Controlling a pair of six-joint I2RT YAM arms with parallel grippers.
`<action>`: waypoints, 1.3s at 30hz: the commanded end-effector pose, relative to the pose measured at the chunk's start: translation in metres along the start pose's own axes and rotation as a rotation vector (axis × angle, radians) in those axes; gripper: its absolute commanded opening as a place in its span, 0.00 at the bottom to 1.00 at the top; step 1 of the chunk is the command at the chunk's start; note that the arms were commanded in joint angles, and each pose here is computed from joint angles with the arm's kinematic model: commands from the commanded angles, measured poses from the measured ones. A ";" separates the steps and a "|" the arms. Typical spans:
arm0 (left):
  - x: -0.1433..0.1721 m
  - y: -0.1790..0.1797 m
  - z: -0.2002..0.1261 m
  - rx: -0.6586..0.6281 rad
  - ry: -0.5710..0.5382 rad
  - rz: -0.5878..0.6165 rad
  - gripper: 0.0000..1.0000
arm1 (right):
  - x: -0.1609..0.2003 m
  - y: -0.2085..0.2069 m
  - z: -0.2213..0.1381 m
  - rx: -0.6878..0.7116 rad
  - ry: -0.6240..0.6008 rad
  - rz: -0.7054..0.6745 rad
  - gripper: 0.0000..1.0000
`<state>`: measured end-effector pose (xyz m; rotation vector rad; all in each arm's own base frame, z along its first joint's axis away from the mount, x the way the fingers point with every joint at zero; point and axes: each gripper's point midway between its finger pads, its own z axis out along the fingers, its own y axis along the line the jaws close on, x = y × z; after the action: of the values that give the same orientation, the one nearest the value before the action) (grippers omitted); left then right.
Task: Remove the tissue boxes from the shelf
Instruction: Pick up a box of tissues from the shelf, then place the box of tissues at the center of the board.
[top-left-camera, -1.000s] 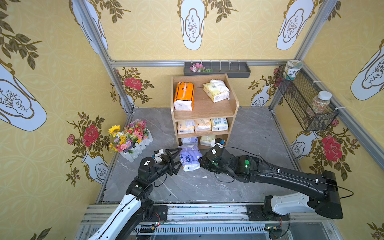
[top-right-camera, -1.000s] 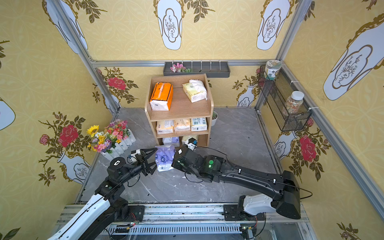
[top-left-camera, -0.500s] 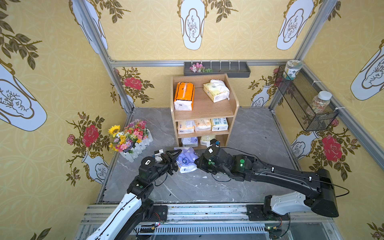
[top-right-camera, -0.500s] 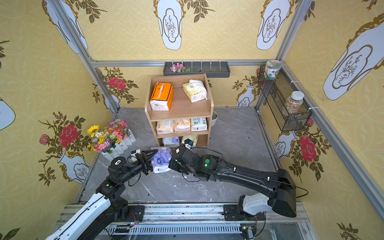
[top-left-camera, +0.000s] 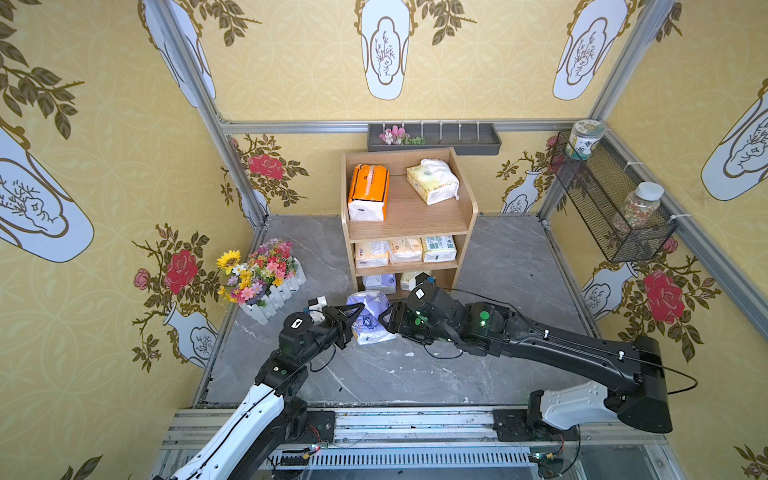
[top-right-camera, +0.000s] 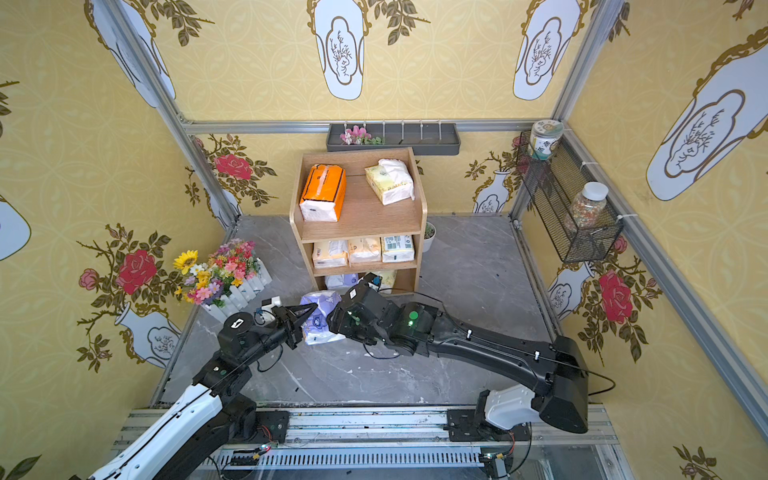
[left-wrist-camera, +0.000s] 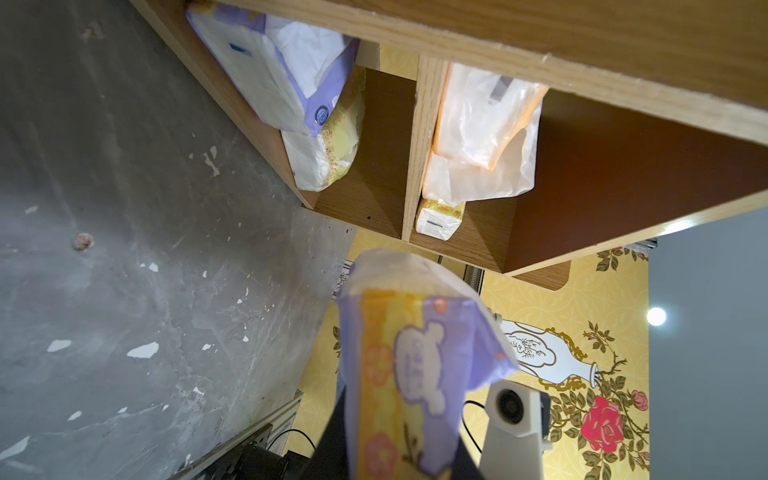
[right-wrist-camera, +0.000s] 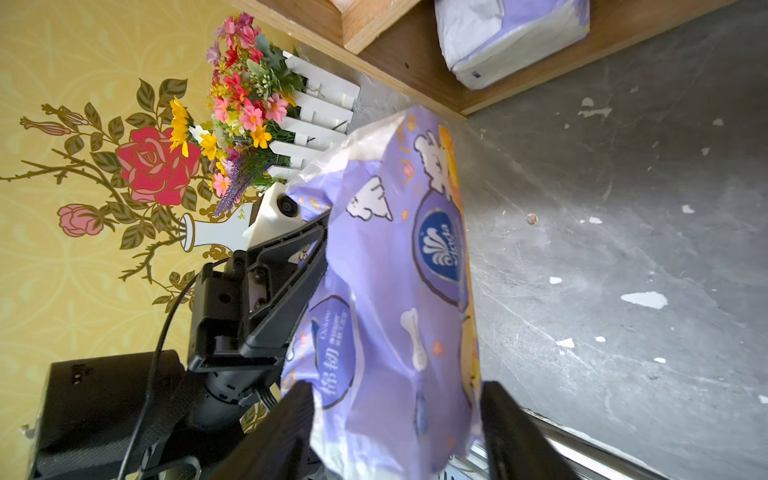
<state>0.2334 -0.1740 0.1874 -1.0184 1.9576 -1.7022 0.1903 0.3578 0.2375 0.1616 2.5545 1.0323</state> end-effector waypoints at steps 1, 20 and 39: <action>-0.001 0.001 0.001 -0.010 -0.002 0.145 0.19 | -0.004 -0.011 -0.001 0.056 0.060 -0.102 0.85; 0.070 -0.033 -0.016 0.288 0.402 0.396 0.22 | -0.009 -0.002 -0.011 -0.224 0.253 -0.195 0.74; 0.074 -0.043 -0.025 0.400 0.405 0.379 0.23 | 0.006 0.031 -0.001 -0.428 0.257 -0.187 0.17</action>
<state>0.1843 -0.2095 0.2350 -0.2284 1.8264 -2.0363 0.1882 0.3640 0.2412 -0.2784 2.5158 1.4615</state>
